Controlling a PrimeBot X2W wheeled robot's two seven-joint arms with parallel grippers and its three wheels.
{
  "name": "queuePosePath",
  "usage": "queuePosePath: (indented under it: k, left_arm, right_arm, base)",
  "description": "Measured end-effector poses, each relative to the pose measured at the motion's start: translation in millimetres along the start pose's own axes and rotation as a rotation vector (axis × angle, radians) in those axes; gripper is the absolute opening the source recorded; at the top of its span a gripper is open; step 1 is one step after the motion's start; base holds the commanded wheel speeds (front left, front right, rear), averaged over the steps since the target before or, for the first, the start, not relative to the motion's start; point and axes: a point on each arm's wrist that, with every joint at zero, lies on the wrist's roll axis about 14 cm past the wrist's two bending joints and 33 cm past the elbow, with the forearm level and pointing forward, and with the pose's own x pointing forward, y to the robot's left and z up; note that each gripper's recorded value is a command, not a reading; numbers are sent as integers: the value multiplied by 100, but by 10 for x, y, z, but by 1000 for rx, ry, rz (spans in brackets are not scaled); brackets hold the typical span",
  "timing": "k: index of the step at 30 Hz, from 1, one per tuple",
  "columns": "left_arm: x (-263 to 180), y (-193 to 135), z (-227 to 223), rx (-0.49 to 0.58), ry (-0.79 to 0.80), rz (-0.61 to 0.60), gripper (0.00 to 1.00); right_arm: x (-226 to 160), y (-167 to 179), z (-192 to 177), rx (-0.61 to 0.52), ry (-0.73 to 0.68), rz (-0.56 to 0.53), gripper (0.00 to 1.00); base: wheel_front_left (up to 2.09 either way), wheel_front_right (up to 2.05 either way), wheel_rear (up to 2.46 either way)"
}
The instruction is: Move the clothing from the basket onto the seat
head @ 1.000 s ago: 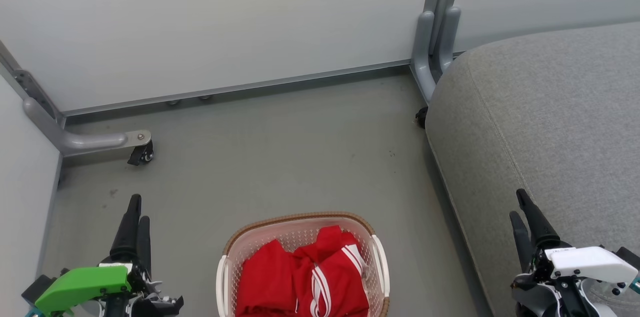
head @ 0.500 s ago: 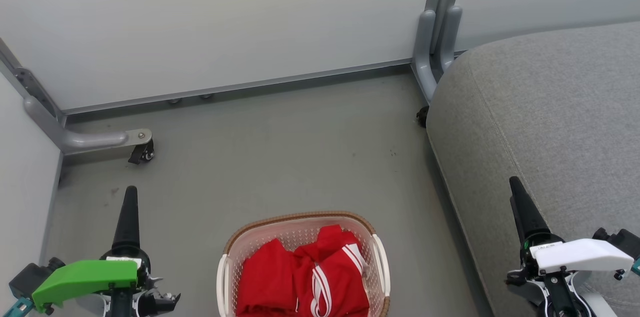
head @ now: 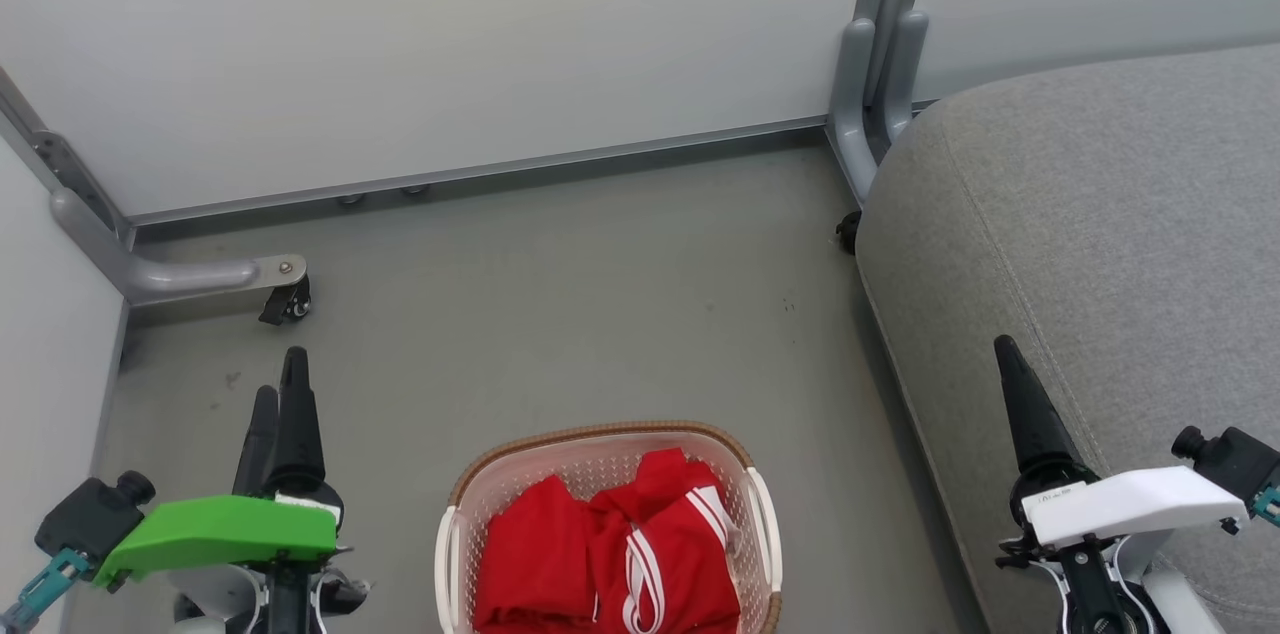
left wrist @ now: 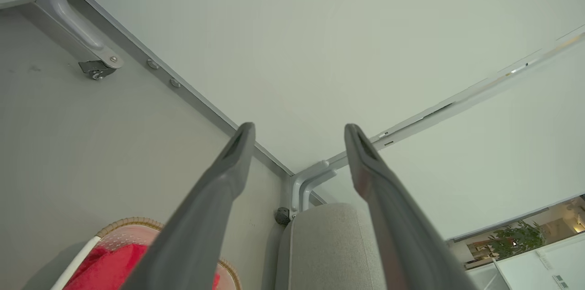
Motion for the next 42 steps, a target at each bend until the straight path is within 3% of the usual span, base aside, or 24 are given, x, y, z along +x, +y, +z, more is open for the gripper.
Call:
queuePosePath:
  k: [20, 42]
  left_arm:
    - [-12, -65, -104, 378, 0, -14, 100]
    - [-37, -128, -140, 614, -25, -55, 100]
  right_arm:
    - [19, 174, -29, -348, -6, 81, 100]
    - [27, 233, -78, -603, -10, 120, 100]
  base:
    - [0, 0, 0]
    - [0, 0, 0]
